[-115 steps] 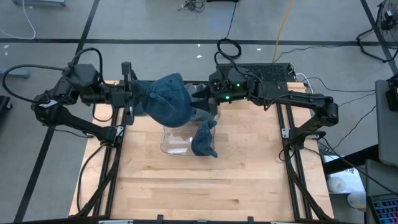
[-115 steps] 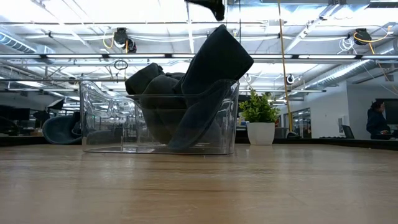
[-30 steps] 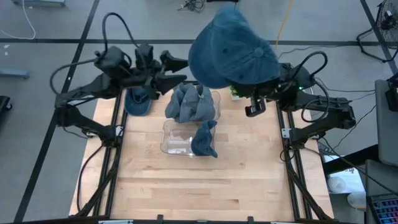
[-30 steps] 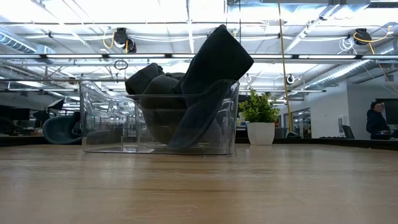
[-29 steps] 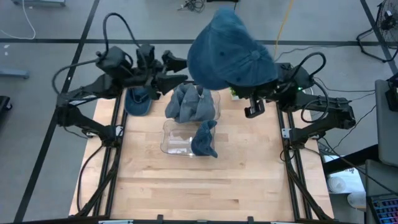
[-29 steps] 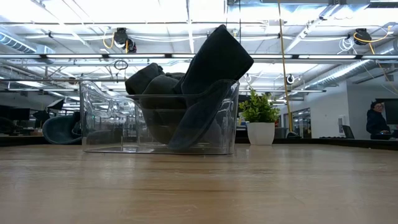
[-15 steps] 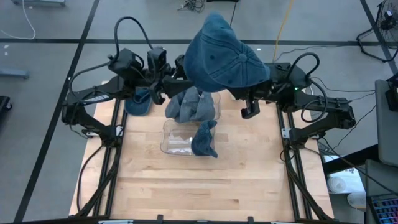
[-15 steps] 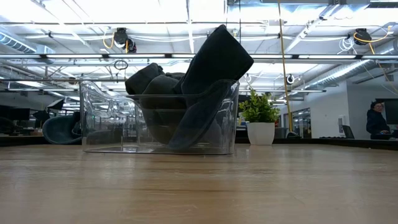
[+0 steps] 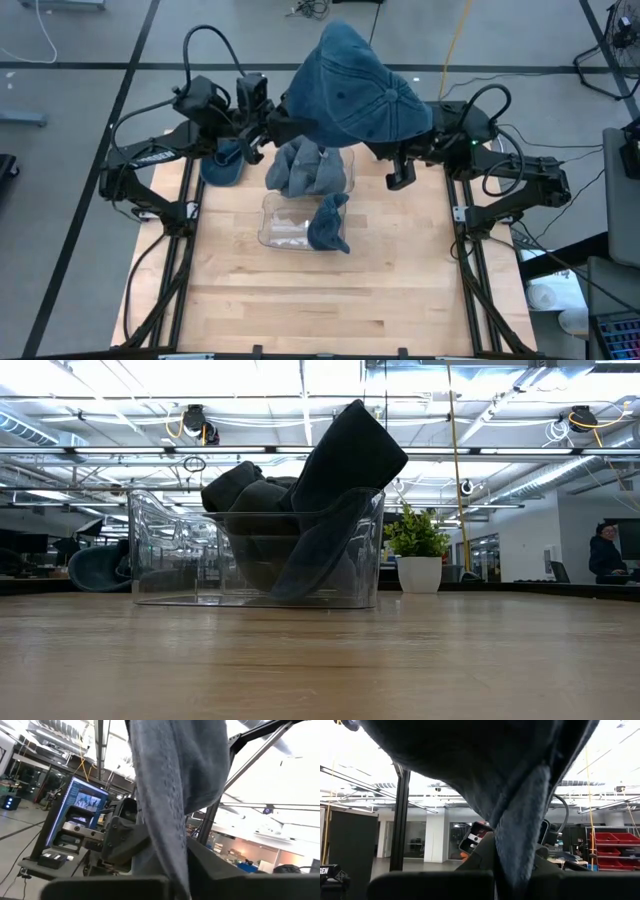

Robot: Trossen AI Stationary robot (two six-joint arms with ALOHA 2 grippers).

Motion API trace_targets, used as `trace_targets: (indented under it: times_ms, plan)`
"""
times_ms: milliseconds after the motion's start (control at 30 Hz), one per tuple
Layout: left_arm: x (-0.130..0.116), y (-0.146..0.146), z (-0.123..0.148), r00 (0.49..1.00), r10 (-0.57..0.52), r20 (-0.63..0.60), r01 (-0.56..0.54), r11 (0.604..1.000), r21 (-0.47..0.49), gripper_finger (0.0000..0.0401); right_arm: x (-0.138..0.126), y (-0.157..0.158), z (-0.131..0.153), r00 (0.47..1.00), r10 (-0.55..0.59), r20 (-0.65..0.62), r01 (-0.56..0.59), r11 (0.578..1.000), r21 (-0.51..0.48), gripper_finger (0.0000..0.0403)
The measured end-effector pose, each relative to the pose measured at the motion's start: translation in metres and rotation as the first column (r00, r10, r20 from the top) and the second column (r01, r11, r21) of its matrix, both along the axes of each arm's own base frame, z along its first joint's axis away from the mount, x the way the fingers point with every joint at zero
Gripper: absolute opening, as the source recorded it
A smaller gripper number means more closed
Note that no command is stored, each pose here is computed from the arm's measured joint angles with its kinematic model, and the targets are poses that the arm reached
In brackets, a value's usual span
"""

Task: Pick & Place hat
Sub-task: Put the bottom blue cap into the bottom transparent bin

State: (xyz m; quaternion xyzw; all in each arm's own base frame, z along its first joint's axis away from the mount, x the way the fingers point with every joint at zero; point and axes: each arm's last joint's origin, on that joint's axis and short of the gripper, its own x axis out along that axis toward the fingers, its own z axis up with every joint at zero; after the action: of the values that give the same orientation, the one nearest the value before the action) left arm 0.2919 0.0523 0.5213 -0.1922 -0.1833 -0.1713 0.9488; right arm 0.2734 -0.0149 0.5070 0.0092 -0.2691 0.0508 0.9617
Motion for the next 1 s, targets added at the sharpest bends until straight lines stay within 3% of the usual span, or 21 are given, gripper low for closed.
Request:
trace_targets:
  times_ms: [267,467,667,767,1000]
  plan:
    - [-0.001,0.000,0.000,1.000,-0.024,-0.001,0.024,1.000,0.020,0.0009,0.001,0.000,-0.001,1.000,-0.005,-0.013,0.005,1.000,-0.014,0.0009]
    - [-0.010,0.002,0.004,0.997,-0.071,-0.009,0.072,0.997,0.036,0.0008,0.003,-0.001,-0.008,0.993,0.038,-0.108,-0.030,0.997,0.071,0.0071]
    - [-0.046,0.007,0.018,0.999,-0.032,-0.008,0.032,0.997,0.074,0.0007,-0.002,-0.001,-0.015,0.969,0.090,-0.230,-0.054,0.986,0.159,0.0167]
    - [-0.066,0.009,0.023,0.999,0.003,-0.032,0.000,0.996,0.092,0.0007,-0.005,0.002,-0.017,0.948,0.168,-0.270,-0.127,0.978,0.164,0.0209]
    - [-0.111,0.005,0.029,0.994,0.044,-0.095,-0.032,0.991,0.130,0.0007,-0.014,0.003,-0.016,0.931,0.204,-0.301,-0.148,0.969,0.198,0.0256]
